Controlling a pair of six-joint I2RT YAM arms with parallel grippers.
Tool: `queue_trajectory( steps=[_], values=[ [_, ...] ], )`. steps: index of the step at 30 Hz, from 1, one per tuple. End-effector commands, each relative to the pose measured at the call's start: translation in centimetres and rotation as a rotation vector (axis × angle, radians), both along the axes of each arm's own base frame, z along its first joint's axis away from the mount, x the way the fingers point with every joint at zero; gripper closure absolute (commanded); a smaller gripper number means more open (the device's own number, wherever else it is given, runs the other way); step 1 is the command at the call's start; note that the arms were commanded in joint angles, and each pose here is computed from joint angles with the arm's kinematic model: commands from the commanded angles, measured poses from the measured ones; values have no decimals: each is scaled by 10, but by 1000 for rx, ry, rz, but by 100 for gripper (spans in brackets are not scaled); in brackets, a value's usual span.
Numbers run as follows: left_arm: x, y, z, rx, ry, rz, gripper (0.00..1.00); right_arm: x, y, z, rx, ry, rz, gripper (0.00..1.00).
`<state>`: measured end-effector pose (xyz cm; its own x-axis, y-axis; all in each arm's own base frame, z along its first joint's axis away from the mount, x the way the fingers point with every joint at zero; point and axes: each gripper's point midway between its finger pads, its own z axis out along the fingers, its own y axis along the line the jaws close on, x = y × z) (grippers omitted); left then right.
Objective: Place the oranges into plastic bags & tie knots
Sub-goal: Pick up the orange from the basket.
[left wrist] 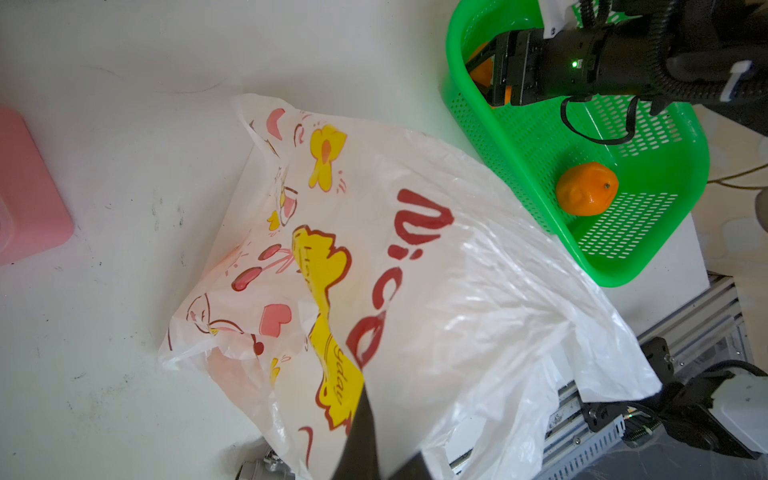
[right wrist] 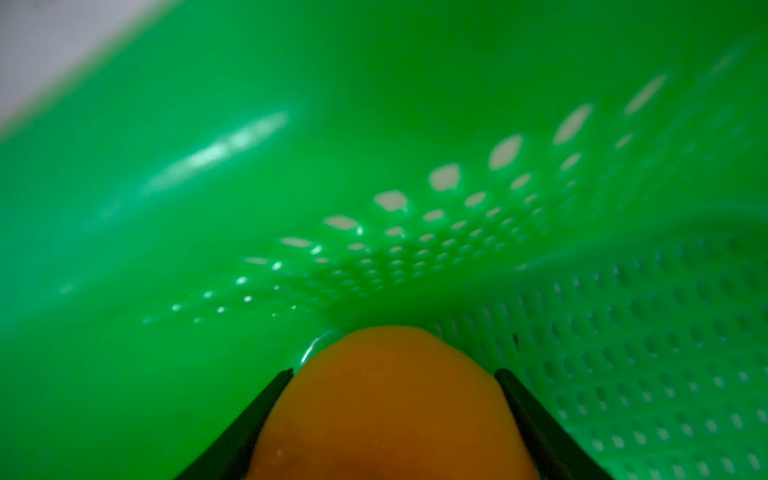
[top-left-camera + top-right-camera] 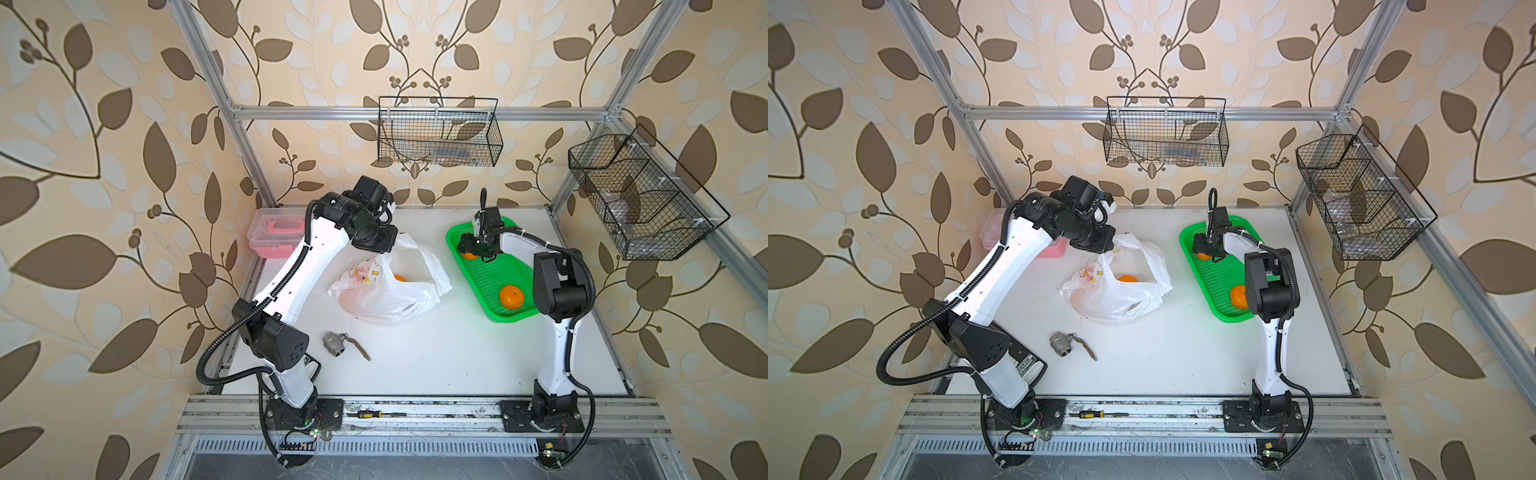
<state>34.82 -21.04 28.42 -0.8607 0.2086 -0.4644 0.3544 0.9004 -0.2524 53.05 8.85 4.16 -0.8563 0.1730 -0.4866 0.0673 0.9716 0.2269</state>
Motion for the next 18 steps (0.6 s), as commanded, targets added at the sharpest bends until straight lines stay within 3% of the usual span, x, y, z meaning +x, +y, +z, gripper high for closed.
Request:
queue_trajectory(
  steps=[1,5,9,13,18],
  values=[
    [-2,3,11,-12,-23,-15,100,-7,7,12,19,-3,30,34],
    [-2,3,11,-10,-23,-15,100,-24,4,55,24,-87,25,37],
    [-2,4,10,-7,-24,-13,100,-61,14,108,59,-186,49,37],
    [-2,4,10,-7,-23,-14,100,-118,51,165,109,-298,138,37],
    [-2,3,8,-7,-18,-16,100,-190,119,234,288,-467,258,37]
  ],
)
